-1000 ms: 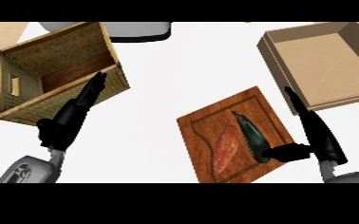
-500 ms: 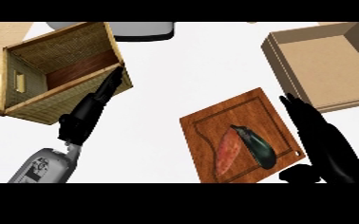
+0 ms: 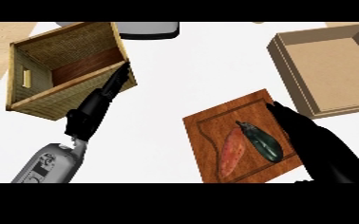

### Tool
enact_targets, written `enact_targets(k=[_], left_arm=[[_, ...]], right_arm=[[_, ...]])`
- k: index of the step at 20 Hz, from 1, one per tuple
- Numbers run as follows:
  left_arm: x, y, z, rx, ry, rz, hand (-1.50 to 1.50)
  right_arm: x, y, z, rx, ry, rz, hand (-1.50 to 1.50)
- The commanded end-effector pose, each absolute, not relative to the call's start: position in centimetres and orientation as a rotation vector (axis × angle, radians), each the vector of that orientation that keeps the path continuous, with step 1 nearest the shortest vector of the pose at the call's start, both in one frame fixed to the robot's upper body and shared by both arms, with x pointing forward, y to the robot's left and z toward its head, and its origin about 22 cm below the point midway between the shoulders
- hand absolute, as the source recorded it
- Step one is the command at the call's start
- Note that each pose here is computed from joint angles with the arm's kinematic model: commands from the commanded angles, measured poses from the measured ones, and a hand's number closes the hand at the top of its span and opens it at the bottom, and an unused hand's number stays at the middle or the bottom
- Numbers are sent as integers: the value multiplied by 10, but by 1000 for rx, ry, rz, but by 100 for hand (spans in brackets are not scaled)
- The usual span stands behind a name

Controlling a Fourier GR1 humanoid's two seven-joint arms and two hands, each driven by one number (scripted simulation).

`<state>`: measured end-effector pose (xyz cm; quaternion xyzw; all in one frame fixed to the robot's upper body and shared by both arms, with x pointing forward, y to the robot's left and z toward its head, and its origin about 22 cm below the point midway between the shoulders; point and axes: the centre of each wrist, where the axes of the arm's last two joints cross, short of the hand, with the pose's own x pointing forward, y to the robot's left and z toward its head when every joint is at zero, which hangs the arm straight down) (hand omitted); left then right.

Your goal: Pick the eggplant from the cutting board and place it in the cardboard box

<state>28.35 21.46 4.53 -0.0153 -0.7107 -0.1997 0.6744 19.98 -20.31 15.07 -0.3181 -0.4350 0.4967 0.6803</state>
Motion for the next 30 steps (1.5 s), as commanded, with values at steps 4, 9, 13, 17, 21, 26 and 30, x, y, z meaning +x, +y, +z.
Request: enact_targets(k=[4, 9, 13, 17, 21, 26, 30], left_arm=[[296, 200, 45, -39, -1611, -456, 0], [269, 214, 46, -32, -1594, -461, 0], [281, 219, 41, -27, -1601, -452, 0], [281, 207, 31, -46, -1596, -459, 0], [281, 216, 34, -37, -1601, -445, 0], [277, 212, 53, -42, -1597, -447, 0], [286, 208, 48, -37, -1613, -441, 0]], right_arm=[[227, -180, 157, -693, -796, 1084, -150], [241, -186, 119, -675, -784, 1038, -150], [250, -170, 94, -703, -731, 1059, -150], [245, -171, 98, -698, -703, 1054, -150], [246, -190, 66, -729, -698, 1063, -150], [246, -186, 82, -741, -765, 1046, -150], [261, -174, 77, -731, -718, 1084, -150]])
